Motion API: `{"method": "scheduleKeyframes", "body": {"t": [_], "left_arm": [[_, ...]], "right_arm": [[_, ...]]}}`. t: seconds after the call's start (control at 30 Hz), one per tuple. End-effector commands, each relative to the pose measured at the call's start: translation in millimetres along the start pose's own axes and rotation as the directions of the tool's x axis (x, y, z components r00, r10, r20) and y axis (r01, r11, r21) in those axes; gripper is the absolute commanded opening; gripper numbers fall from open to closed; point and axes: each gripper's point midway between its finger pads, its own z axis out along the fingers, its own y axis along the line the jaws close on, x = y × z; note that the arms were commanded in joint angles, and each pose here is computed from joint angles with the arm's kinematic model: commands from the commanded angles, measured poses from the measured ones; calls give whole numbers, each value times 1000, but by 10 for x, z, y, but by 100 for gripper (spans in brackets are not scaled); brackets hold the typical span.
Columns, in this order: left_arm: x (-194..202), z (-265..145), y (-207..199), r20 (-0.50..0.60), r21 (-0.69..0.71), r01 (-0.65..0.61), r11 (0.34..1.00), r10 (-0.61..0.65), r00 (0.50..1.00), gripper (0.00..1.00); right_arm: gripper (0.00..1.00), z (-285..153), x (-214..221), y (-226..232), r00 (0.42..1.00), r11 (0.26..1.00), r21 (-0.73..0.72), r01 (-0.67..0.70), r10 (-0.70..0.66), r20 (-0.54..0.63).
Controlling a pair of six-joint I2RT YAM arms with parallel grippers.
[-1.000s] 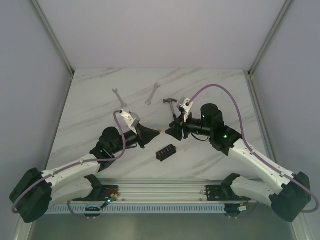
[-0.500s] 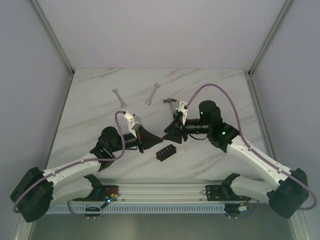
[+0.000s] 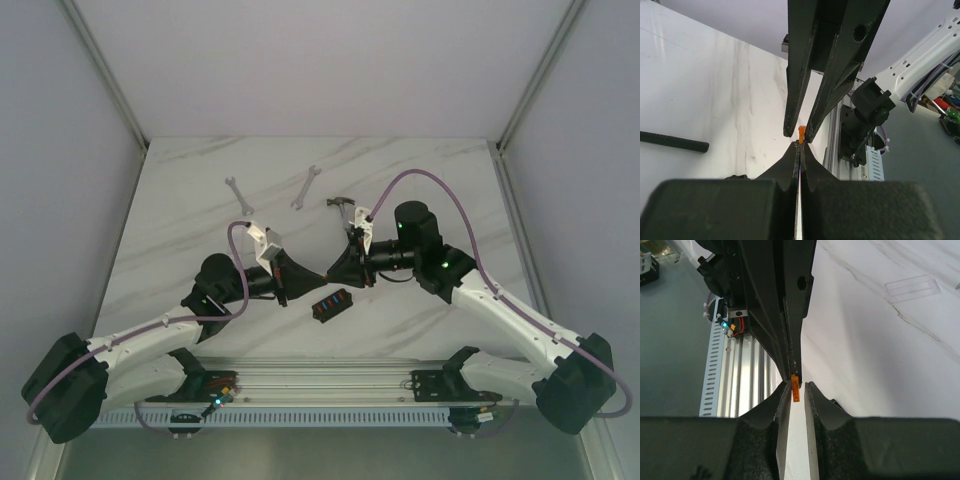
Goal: Snap on the fuse box
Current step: Pick up the fuse from the center of the board.
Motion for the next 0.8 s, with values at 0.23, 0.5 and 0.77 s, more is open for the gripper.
{"method": "scheduleKeyframes", "body": {"t": [0.23,0.5,0.77], "left_arm": [[-61,8,-25,19,19,-27,999,26,999,0],[133,-101,359,3,-193,-15,981,15,1000,27],[435,-252,659,-29,-376,-64,924,57,998,66]], "right_arm": [[1,-40,-202,66,998,998,-31,52,-51,38],[0,-52,17,-338,992,970,215,-117,125,-25],[0,-195,360,-651,949,824,521,-224,305,-74]]}}
